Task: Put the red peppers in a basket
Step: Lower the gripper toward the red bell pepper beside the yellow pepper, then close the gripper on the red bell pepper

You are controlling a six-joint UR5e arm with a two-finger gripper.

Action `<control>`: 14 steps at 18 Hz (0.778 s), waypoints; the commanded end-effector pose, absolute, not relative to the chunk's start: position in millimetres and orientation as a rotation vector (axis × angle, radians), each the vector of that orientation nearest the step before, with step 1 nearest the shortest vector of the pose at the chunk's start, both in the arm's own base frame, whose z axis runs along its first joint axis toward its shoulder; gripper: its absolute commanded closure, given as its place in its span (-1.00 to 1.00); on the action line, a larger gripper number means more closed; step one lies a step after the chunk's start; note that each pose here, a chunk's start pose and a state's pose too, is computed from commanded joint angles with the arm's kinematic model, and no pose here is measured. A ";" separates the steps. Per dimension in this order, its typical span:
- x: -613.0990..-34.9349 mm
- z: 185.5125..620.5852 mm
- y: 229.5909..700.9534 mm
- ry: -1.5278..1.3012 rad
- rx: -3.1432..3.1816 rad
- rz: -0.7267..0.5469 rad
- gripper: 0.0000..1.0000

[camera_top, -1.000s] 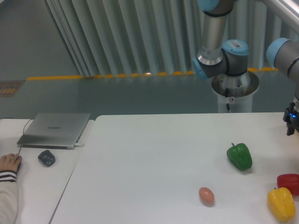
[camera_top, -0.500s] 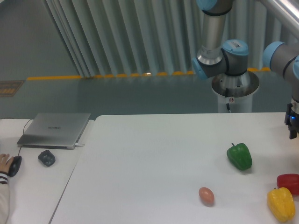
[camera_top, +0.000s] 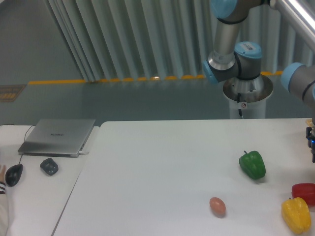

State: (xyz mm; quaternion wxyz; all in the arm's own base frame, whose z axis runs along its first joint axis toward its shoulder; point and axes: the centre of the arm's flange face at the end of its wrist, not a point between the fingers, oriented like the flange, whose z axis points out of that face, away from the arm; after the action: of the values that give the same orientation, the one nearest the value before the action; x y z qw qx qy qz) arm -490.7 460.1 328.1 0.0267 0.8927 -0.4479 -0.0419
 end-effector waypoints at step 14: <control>-482.1 303.7 478.9 -1.414 2.734 -0.144 -1.00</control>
State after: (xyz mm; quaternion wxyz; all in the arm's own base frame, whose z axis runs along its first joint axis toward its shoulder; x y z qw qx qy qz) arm -482.1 478.9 303.7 0.0300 0.8870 -0.4585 -0.0467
